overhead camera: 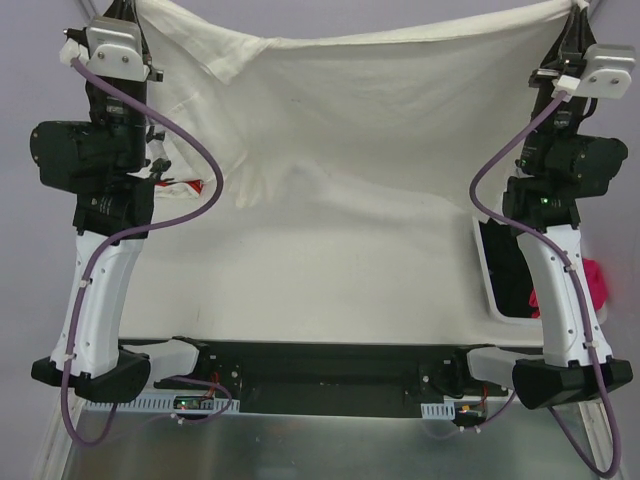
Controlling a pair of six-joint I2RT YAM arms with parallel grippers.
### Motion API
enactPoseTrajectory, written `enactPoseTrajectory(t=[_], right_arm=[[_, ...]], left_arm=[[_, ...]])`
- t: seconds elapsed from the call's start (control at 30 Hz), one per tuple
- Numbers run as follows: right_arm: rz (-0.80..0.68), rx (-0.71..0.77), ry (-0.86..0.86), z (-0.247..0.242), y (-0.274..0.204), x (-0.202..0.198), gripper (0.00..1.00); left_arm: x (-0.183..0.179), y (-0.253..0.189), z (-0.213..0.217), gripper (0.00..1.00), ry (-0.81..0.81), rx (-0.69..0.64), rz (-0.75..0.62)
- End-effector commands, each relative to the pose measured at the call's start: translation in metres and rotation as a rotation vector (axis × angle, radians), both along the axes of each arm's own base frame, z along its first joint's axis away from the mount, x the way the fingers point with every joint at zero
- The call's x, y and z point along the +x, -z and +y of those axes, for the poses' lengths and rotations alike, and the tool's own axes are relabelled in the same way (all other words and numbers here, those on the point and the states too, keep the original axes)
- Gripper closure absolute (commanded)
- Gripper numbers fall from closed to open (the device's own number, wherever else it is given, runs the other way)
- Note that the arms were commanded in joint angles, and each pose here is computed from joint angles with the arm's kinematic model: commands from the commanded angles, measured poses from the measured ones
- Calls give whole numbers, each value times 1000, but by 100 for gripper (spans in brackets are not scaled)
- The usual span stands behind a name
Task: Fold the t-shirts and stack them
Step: Flatten out the tshirt
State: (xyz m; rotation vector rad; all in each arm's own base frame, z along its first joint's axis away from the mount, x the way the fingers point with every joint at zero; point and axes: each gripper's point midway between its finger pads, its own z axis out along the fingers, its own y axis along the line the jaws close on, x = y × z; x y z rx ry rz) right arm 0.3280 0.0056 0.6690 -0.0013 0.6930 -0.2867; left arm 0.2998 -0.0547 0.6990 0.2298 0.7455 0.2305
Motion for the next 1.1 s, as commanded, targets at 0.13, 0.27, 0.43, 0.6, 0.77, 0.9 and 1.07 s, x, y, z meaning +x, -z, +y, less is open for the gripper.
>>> enactPoseTrajectory(t=[0.13, 0.27, 0.43, 0.6, 0.77, 0.9, 1.07], right_arm=[[-74, 50, -14, -11, -12, -38, 99], [-47, 55, -10, -10, -5, -24, 99], [0, 41, 22, -11, 8, 9, 99], [34, 52, 18, -11, 19, 60, 99], [19, 66, -35, -8, 11, 91, 99], [8, 85, -57, -11, 3, 95, 99], [4, 80, -60, -12, 1, 83, 99]], left_arm=[[-35, -20, 19, 100, -48, -27, -76], [-12, -15, 15, 100, -60, -32, -44], [33, -3, 8, 100, -88, -20, 1], [79, 8, 7, 100, -85, -40, 41], [98, 6, 9, 100, -58, -50, 32], [105, 9, 16, 100, -37, -68, 40], [102, 12, 14, 100, -1, -74, 48]])
